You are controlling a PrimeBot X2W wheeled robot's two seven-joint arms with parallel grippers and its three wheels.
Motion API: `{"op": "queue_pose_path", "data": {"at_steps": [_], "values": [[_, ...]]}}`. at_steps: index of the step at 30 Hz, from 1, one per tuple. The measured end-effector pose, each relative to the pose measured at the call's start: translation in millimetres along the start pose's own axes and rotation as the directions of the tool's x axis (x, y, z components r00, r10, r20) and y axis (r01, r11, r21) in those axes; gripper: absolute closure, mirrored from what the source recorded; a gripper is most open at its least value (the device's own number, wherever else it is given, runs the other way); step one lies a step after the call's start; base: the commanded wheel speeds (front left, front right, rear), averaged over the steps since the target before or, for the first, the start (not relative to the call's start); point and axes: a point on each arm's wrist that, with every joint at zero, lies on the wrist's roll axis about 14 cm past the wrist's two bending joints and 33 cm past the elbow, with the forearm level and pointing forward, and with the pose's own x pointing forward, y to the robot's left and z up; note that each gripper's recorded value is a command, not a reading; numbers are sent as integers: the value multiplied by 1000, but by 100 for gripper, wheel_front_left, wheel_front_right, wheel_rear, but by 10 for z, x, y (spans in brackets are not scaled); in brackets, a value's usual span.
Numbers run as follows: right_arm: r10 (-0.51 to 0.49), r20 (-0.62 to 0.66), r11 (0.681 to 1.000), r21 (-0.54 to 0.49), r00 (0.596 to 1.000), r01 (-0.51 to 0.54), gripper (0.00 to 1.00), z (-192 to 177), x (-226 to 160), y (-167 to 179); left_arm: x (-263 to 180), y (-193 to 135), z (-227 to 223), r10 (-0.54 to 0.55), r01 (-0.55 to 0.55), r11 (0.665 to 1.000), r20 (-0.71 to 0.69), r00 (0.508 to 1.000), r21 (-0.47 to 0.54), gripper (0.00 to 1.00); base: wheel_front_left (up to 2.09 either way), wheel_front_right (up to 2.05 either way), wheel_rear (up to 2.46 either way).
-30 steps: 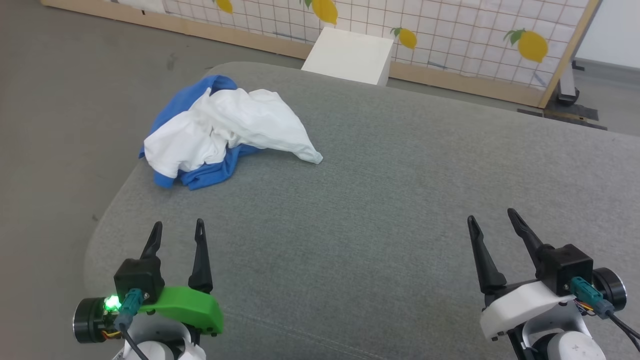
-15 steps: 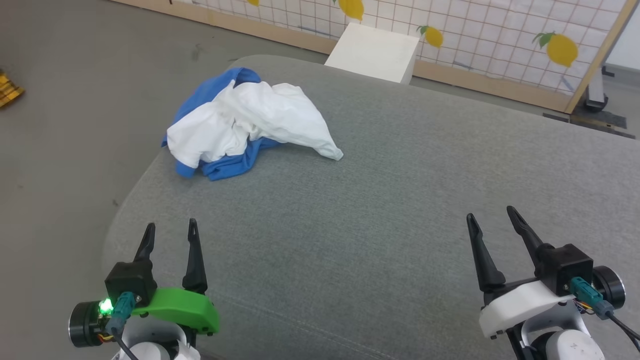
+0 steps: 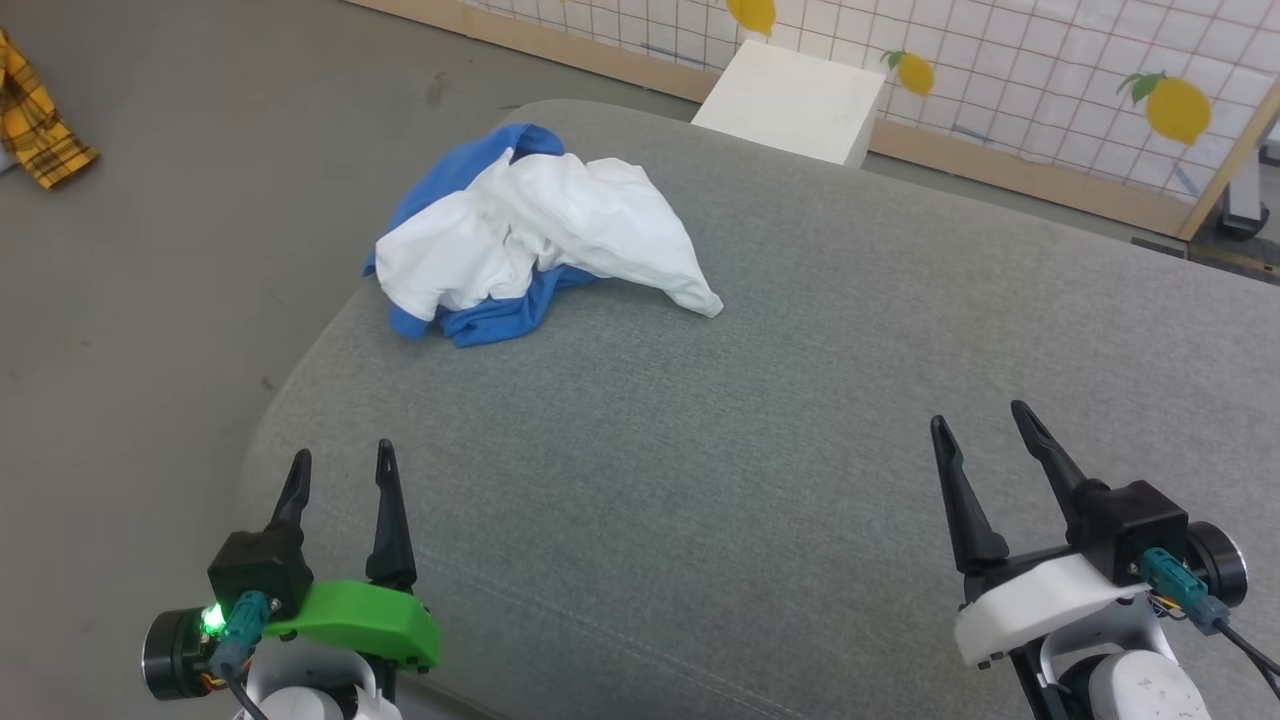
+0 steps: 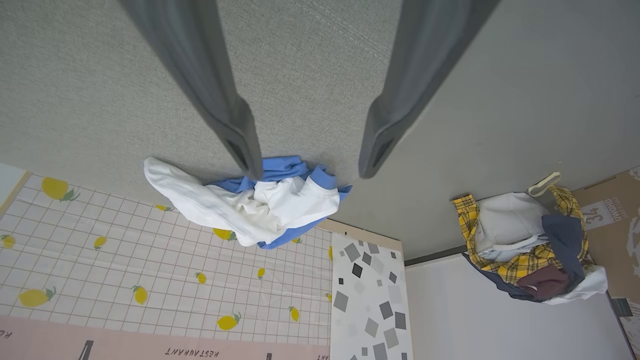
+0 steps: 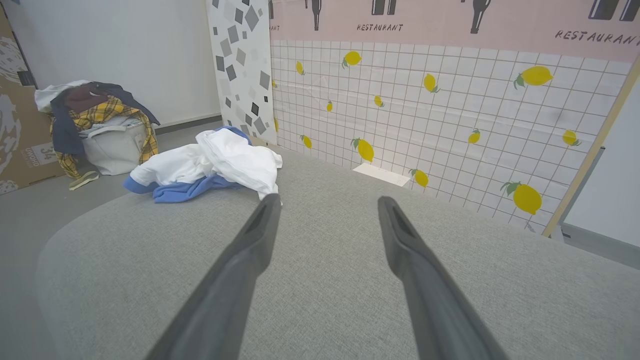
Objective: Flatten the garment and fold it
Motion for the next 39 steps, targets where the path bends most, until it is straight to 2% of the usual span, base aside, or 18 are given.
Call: {"op": "queue_pose_path", "data": {"at_steps": [33, 39], "values": [[100, 42, 994, 43, 994, -102, 0, 15, 243, 329, -207, 388, 7, 130, -130, 992, 24, 991, -6, 0, 0, 0, 0], [104, 41, 993, 45, 994, -106, 0, 9, 244, 346, -214, 378, -7, 126, -126, 992, 20, 992, -10, 0, 0, 0, 0]]}}
